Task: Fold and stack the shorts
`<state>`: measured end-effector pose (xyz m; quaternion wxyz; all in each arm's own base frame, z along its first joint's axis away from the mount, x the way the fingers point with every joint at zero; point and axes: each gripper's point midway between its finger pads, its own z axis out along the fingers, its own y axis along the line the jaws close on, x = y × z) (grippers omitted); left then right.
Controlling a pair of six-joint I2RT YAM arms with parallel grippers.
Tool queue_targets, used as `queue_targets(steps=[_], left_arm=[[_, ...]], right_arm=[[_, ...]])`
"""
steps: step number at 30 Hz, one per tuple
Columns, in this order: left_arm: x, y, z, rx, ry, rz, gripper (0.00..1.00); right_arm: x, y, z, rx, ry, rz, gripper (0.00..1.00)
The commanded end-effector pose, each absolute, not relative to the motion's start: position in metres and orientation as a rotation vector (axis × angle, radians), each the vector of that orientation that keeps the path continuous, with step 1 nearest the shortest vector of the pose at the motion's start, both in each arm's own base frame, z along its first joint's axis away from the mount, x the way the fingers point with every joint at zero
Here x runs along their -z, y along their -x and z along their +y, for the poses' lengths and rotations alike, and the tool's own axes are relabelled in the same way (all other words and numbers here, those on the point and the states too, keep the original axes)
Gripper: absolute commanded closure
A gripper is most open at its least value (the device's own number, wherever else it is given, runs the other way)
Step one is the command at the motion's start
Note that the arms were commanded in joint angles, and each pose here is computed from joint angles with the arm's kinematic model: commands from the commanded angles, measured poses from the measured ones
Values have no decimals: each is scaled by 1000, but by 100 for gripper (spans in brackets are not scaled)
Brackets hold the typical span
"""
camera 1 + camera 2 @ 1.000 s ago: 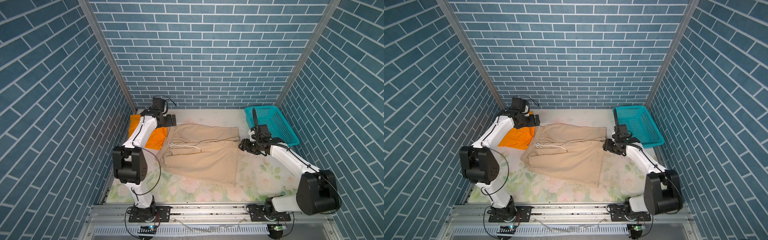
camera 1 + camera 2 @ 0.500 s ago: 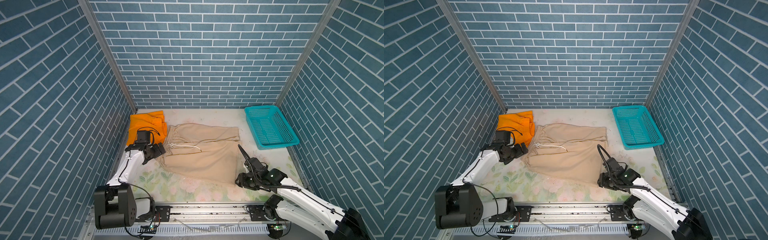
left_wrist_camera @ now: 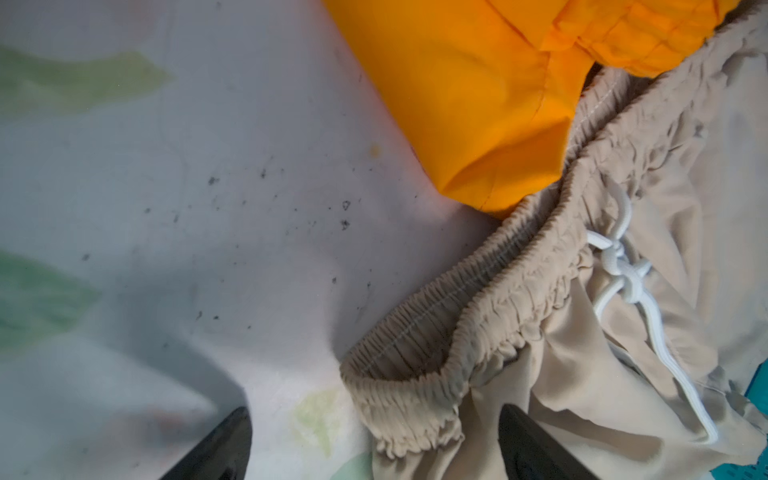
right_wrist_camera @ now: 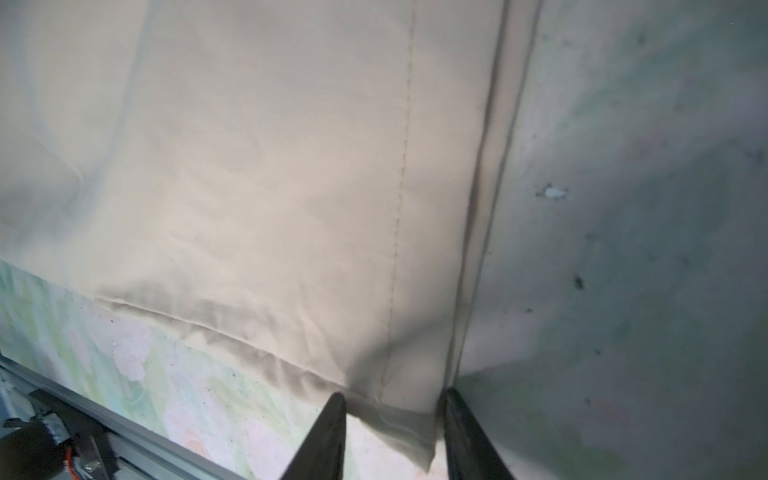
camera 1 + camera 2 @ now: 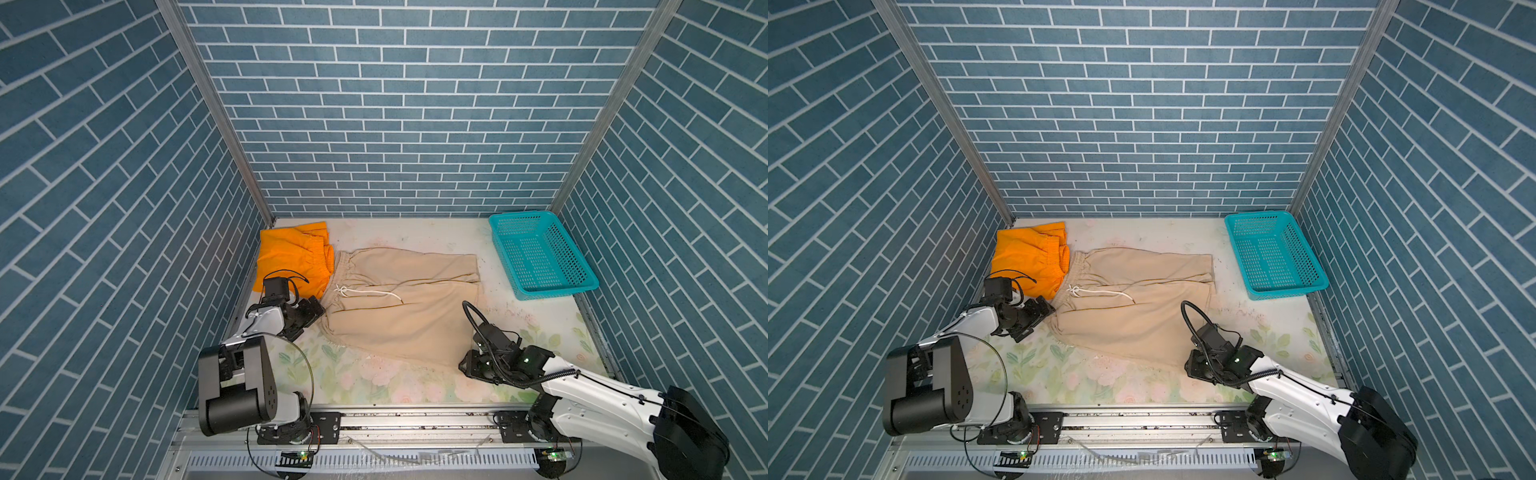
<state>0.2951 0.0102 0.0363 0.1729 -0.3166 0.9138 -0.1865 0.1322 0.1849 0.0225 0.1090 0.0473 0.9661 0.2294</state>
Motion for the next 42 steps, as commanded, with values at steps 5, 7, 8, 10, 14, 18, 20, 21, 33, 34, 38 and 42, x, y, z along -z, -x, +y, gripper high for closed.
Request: queue_targets(steps=[5, 7, 8, 10, 14, 18, 20, 21, 33, 34, 38, 42], left_arm=[[-25, -287, 13, 492, 886, 2611, 11], [-20, -287, 13, 494, 888, 2610, 14], [-19, -289, 12, 507, 884, 2602, 14], [-17, -293, 8, 544, 876, 2585, 20], [-15, -299, 2, 582, 859, 2568, 33], [-11, -297, -3, 559, 830, 2613, 47], [-10, -295, -4, 550, 816, 2635, 62], [-10, -295, -5, 552, 810, 2644, 72], [-74, -278, -28, 674, 713, 2745, 100], [-86, -272, -29, 665, 683, 2770, 100], [-125, -248, -29, 616, 566, 2876, 100], [-152, -230, -22, 522, 473, 2935, 100]], right_arm=[[-23, -140, 181, -650, -227, 2791, 100], [-29, -142, 182, -662, -229, 2770, 100], [-31, -142, 182, -672, -229, 2763, 100], [-34, -143, 182, -679, -229, 2754, 100], [-38, -141, 177, -670, -232, 2747, 100], [-41, -141, 173, -660, -236, 2739, 100], [-42, -142, 172, -649, -231, 2732, 100], [-42, -142, 171, -642, -229, 2732, 100], [-95, -148, 141, -381, -92, 2721, 100], [-102, -148, 136, -356, -80, 2714, 100], [-127, -151, 123, -307, -43, 2687, 100], [-152, -155, 111, -274, -19, 2652, 100]])
